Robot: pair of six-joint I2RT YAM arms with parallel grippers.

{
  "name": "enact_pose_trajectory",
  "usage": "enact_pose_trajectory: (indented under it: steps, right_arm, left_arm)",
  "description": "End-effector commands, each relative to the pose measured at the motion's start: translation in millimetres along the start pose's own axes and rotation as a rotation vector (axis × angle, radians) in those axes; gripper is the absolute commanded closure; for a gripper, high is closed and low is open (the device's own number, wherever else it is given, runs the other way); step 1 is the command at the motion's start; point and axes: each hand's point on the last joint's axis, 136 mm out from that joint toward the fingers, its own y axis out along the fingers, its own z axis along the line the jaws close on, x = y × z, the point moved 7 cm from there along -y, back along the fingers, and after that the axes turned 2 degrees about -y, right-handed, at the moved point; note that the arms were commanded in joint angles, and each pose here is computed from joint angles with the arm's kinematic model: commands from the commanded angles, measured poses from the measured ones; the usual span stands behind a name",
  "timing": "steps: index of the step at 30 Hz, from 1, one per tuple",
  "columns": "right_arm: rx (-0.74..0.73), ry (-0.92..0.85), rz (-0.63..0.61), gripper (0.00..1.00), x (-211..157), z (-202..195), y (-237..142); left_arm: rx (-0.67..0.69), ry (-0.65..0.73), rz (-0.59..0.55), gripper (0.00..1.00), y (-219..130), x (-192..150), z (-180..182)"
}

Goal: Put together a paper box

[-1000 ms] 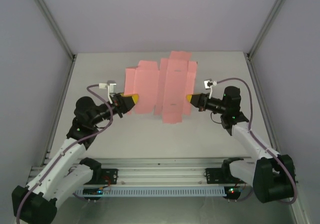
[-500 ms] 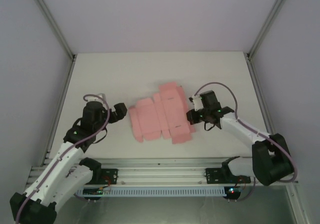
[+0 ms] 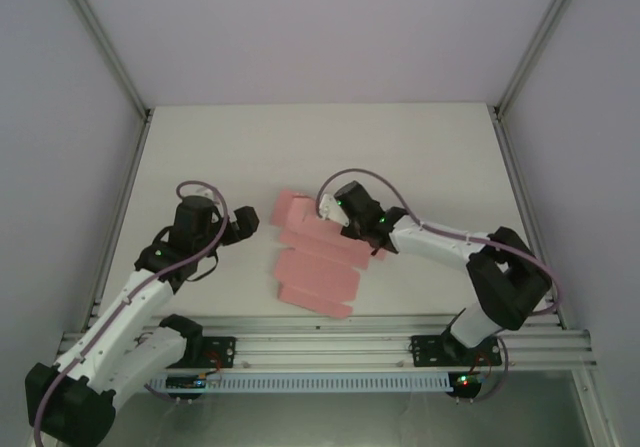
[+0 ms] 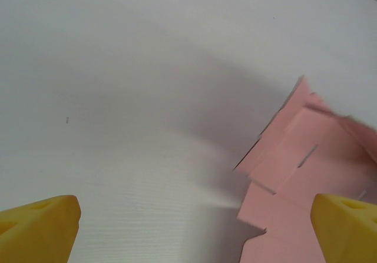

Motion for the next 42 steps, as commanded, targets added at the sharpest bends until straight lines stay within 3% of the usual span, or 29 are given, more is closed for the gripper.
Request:
enact_pose_trajectory:
  steps: [1,8,22,36,42]
  right_arm:
    - [-0.224,-0.195,-0.104,1.00,22,-15,0]
    - [-0.211,-0.219,-0.206,1.00,43,-4,-7]
    - [-0.207,-0.222,-0.200,1.00,41,-12,-12]
    - [-0.215,-0.109,-0.202,1.00,39,-31,-27]
    - [-0.199,-0.078,-0.201,1.00,39,-33,-30]
  left_arm:
    - [-0.061,0.011,-0.027,0.00,-4,14,-14]
    - [-0.092,0.045,0.002,0.00,11,22,-27]
    - [-0.057,0.154,0.076,0.00,53,33,-40]
    - [-0.136,0.238,0.113,0.00,69,20,-49]
    - [-0.233,0.294,0.105,0.00,76,13,-69]
